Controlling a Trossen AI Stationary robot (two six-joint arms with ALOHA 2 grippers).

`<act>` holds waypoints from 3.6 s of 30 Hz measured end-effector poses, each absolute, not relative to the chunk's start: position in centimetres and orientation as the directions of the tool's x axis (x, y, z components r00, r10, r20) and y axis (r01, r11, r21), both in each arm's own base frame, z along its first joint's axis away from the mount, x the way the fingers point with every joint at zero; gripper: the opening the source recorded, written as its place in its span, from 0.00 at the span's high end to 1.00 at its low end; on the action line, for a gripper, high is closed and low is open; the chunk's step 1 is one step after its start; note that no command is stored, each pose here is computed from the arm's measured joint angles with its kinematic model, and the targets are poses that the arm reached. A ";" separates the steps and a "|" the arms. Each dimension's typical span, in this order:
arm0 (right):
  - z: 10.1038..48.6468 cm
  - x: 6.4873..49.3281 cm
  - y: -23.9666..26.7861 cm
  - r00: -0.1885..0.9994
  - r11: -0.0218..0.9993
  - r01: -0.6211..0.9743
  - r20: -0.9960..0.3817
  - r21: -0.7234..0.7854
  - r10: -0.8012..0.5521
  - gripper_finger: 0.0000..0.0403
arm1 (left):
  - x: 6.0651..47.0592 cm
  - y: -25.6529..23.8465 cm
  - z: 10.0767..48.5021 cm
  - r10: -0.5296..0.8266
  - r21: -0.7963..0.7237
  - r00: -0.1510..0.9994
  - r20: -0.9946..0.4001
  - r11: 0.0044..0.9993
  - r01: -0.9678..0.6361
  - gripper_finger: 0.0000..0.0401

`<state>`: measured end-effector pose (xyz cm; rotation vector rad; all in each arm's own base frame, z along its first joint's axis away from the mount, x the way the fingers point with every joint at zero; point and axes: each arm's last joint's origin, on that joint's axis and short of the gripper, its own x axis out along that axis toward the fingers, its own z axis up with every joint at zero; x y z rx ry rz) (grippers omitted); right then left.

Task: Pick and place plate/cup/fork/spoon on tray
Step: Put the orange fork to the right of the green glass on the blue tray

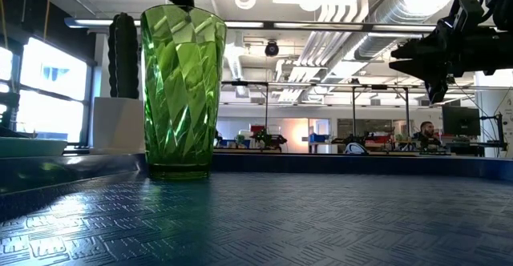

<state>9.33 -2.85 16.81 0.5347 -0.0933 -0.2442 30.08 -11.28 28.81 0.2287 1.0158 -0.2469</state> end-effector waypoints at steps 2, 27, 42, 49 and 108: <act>16.8 9.3 -2.9 0.967 0.832 0.206 0.025 0.514 -0.255 0.76 | 29.8 -11.2 29.3 -0.101 0.066 0.518 -0.850 0.954 0.294 0.72; 16.8 9.3 -2.9 0.967 0.832 0.206 0.025 0.515 -0.254 0.76 | 26.9 -4.9 37.5 0.266 0.123 0.827 -0.495 0.964 -0.237 0.72; 16.8 9.3 -2.9 0.967 0.833 0.204 0.028 0.515 -0.254 0.76 | 26.3 1.2 40.4 0.444 0.079 0.838 -0.316 0.893 -0.444 0.72; 17.4 9.3 -2.9 0.955 0.835 0.202 0.087 0.512 -0.284 0.76 | 26.3 2.5 40.5 0.485 0.075 0.819 -0.306 0.870 -0.487 0.72; 24.8 15.9 -11.0 0.230 0.760 0.648 -0.940 -0.044 -0.251 0.75 | 19.6 5.3 44.0 0.605 0.296 0.773 -0.192 0.787 -0.542 0.72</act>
